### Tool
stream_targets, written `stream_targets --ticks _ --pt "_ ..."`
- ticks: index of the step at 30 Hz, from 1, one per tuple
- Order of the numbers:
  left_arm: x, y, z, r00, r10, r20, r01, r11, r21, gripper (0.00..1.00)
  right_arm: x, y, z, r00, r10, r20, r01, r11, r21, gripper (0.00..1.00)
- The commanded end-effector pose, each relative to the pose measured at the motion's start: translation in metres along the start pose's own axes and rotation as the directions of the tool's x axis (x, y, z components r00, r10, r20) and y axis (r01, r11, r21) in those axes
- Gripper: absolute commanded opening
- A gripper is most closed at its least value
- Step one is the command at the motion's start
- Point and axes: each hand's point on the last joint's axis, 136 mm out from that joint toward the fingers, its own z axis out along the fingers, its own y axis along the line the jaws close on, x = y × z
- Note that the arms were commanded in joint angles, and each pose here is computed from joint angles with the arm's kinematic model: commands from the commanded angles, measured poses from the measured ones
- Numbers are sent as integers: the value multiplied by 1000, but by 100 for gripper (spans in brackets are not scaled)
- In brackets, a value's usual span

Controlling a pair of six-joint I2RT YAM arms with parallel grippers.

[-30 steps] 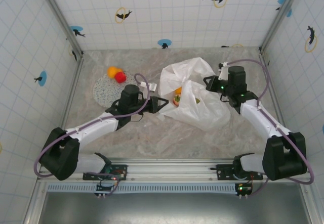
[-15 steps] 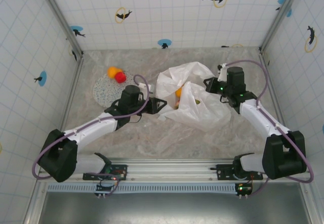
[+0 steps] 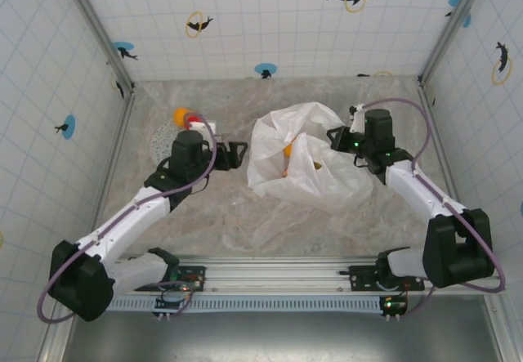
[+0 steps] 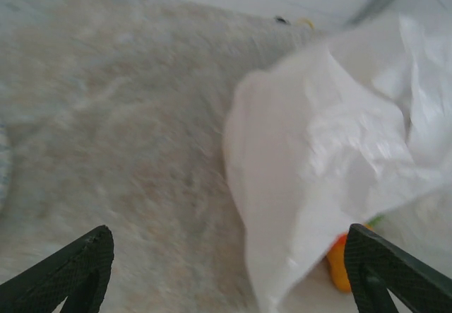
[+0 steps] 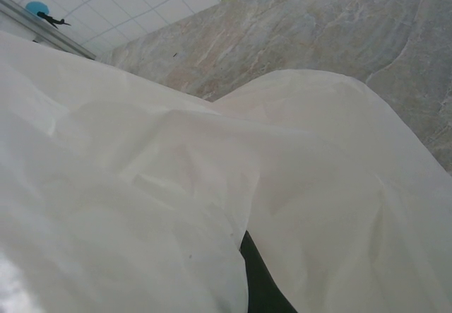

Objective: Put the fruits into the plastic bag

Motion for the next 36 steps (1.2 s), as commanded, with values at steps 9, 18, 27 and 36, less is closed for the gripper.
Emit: stream_targets --ticks 9,18,27,36 --pt "-44 164 11 974 -137 178 211 835 -508 98 3 1 7 1000 7 -5 -8 1000 -27 0" --pt "-45 225 51 976 -173 132 218 754 -620 98 1 7 5 1000 1 4 -1 997 -71 0" --pt "-39 251 97 980 -190 58 183 745 -641 98 5 3 5 1000 18 3 -18 997 -70 0" --pt "-25 268 126 980 -200 -1 151 744 -651 91 6 2 4 1000 19 1 -19 998 -61 0"
